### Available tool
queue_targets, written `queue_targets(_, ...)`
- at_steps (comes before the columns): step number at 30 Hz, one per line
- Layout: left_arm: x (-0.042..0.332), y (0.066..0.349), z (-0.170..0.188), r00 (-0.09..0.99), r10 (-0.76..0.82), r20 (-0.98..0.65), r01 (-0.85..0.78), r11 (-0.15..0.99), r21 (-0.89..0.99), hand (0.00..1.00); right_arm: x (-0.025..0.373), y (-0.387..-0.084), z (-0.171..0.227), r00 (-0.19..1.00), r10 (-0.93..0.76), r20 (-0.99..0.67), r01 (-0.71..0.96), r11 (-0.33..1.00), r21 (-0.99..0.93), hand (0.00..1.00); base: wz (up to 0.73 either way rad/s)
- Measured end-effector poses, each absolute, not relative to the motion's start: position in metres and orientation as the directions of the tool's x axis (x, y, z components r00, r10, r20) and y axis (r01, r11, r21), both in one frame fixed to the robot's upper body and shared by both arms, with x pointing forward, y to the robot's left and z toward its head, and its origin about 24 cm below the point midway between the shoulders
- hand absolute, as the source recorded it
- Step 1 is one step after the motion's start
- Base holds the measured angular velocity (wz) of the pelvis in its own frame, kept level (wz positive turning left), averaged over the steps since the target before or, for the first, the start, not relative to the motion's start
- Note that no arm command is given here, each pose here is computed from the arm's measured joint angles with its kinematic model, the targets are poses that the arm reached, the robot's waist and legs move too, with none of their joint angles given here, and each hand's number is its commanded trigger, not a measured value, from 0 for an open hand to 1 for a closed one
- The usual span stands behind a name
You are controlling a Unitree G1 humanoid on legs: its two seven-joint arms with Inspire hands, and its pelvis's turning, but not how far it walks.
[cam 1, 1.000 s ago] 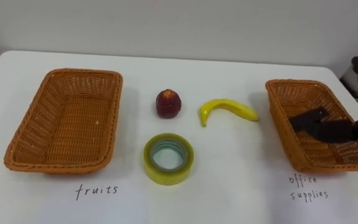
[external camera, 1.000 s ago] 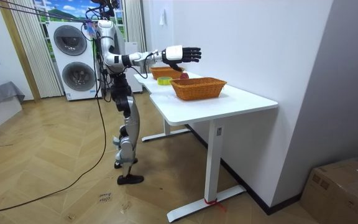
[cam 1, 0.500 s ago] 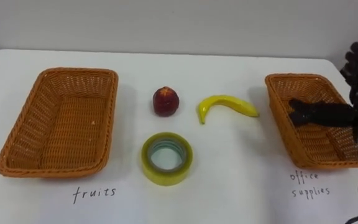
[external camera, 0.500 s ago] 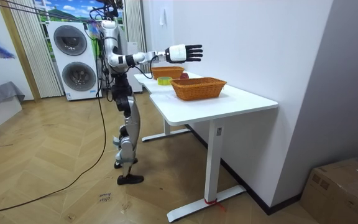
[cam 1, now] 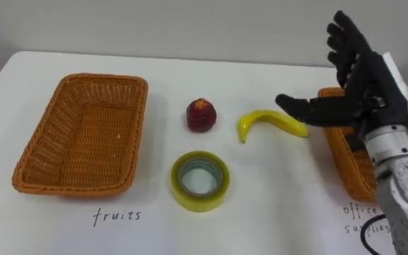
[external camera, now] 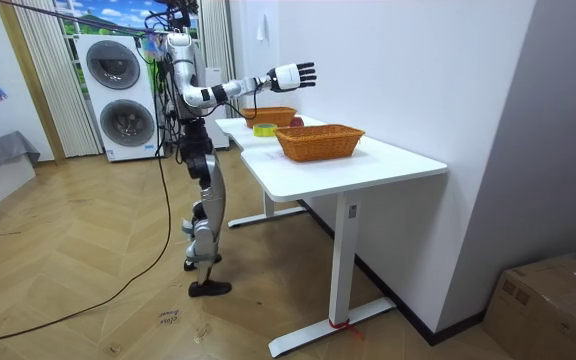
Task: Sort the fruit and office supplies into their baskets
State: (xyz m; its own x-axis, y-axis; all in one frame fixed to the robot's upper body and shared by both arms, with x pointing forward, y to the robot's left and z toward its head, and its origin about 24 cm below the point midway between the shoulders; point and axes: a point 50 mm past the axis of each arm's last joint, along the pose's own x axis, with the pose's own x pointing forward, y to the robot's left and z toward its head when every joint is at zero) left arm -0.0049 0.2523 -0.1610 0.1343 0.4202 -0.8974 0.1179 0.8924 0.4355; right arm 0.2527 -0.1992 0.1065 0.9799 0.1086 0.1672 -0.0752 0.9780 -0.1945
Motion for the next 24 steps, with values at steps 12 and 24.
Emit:
queue_targets(12, 0.007, 0.25, -0.162, 0.143, 0.394, -0.908, 0.133, 0.901, 0.412, 0.0, 0.253, -0.17, 0.091, 0.96, 0.269, 0.075, -0.251, 0.949, -0.192, 0.0, 0.05)
queue_targets(24, 0.018, 0.25, -0.161, 0.171, 0.409, -0.896, 0.129, 0.893, 0.432, 0.0, 0.254, -0.162, 0.063, 0.95, 0.304, -0.072, -0.312, 0.914, -0.26, 0.0, 0.04)
